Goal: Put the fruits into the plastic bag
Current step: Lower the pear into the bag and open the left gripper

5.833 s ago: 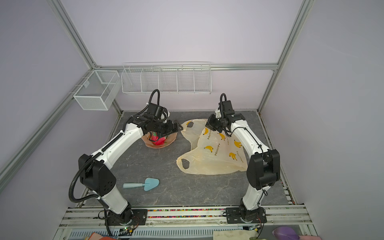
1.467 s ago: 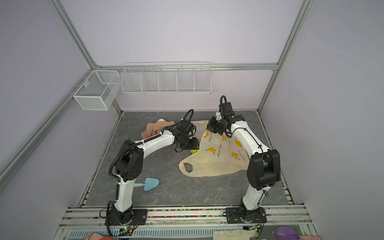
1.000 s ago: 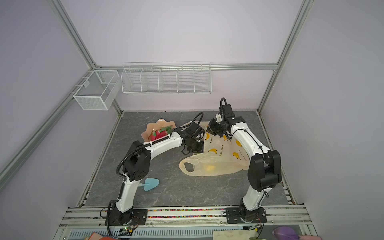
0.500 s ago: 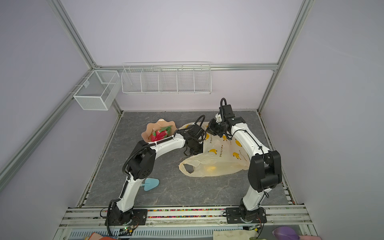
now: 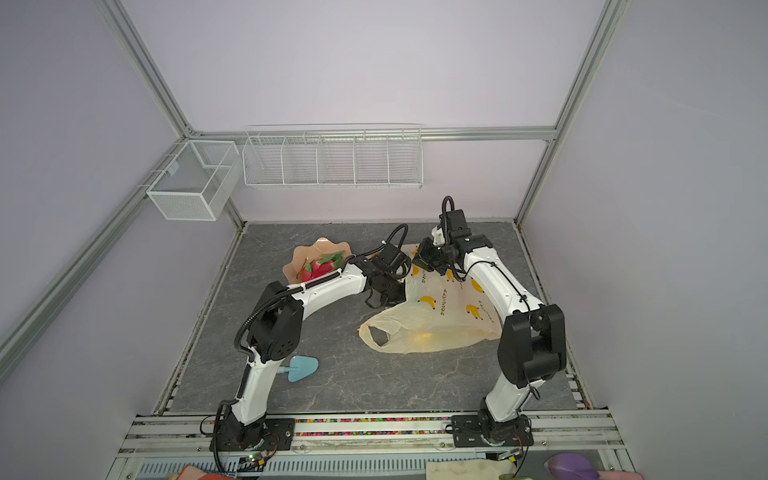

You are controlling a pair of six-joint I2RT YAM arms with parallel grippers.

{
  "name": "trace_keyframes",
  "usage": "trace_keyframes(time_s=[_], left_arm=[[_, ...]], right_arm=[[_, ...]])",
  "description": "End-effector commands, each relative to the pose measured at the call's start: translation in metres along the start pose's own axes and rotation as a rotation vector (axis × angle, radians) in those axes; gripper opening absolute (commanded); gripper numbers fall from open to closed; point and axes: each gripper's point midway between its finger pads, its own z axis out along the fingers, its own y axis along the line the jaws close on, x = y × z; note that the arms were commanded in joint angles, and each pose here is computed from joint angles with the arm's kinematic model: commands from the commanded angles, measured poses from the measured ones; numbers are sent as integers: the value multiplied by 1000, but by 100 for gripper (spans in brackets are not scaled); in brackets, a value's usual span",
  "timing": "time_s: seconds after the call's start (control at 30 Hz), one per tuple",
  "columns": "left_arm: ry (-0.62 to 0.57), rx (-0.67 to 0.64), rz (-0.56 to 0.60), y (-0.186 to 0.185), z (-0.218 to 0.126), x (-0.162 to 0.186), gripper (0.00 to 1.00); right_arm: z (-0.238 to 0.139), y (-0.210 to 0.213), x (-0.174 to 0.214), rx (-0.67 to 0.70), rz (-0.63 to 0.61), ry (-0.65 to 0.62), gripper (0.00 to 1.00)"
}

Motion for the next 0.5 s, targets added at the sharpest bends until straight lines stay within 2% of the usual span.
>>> trace_keyframes(time_s=[0.0,0.13,0.33,0.47], left_arm=[[-12,70,6,-21,-19,-7,100],[5,85,5,-24,-18,-5,100],[-36,-70,52,-6,-37,-12,100],[-67,-98,66,-4,-47,-17,100]], right_arm=[[-11,2,1,-14,-6,-20,7],[-16,-1,0,3,-12,-35,7],[-23,-6,-2,17,-17,-50,7],[-25,-8,-2,19,-14,-52,7]])
